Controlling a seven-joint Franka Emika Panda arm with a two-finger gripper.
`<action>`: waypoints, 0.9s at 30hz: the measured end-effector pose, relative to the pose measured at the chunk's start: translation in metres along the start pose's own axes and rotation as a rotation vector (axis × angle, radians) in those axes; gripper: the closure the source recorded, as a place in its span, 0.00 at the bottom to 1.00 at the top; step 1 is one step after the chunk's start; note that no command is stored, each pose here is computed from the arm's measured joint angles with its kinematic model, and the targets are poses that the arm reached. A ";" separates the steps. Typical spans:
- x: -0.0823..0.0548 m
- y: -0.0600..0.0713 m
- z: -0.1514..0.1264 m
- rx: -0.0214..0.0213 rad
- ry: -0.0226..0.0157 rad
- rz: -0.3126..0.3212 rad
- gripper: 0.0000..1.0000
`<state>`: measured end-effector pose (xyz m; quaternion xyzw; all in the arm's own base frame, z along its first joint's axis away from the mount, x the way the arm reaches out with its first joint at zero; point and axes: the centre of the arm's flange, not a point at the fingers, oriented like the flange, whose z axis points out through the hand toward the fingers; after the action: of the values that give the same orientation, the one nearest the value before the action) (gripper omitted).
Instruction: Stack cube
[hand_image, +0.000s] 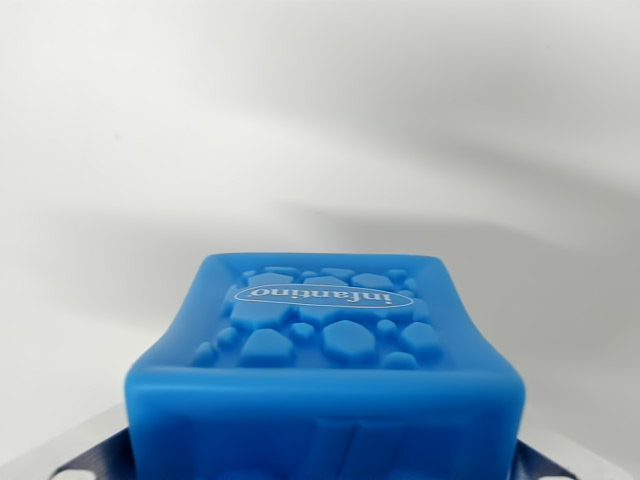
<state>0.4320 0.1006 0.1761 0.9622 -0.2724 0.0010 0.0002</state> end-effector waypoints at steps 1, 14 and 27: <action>0.000 0.000 -0.003 0.0001 0.0001 0.000 1.00; 0.001 0.001 -0.039 0.0004 0.0015 0.002 1.00; 0.002 0.001 -0.075 0.0041 0.0057 0.008 1.00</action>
<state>0.4329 0.0986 0.2508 0.9611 -0.2760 0.0043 -0.0009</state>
